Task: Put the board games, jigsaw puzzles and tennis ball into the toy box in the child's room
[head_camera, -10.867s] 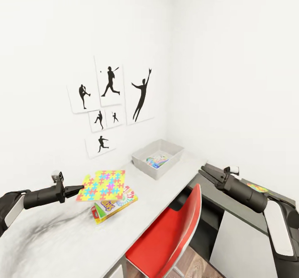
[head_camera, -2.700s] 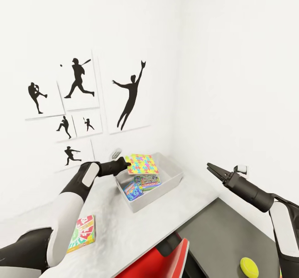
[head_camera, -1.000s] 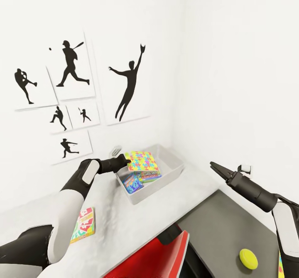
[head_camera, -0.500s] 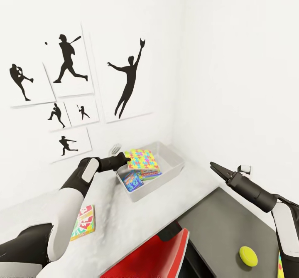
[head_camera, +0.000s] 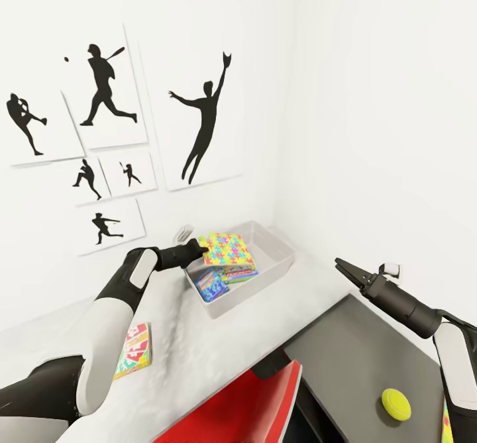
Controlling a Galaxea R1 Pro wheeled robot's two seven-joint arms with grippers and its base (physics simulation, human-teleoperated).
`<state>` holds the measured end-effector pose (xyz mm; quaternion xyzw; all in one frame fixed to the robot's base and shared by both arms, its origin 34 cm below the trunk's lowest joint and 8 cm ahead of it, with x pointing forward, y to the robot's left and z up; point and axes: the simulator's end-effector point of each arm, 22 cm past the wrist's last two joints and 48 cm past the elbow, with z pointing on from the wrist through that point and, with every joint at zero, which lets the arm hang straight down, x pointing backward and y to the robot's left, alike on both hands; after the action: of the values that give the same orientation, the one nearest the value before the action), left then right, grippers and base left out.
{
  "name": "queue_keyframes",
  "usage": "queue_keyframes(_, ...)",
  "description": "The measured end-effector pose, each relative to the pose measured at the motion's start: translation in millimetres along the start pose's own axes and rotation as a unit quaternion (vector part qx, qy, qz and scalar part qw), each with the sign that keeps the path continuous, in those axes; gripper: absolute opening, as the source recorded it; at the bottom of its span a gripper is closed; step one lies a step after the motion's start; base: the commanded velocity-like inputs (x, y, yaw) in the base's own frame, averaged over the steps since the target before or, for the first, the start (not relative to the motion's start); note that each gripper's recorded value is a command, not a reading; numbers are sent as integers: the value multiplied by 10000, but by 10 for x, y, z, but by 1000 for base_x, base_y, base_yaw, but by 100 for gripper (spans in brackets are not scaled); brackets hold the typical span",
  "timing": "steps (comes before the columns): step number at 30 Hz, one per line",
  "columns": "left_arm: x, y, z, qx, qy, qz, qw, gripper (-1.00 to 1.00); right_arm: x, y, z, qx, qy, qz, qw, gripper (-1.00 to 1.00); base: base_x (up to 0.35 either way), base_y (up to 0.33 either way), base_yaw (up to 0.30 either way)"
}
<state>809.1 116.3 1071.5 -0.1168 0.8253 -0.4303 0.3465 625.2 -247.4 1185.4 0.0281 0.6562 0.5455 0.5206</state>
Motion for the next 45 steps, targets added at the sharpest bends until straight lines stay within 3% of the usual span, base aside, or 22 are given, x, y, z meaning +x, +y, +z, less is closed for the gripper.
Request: queue_keyframes(45,187,373,219,-167,155,-185,9996,-100,158,-339,30,214,78,166,9996,100,0,0,0)
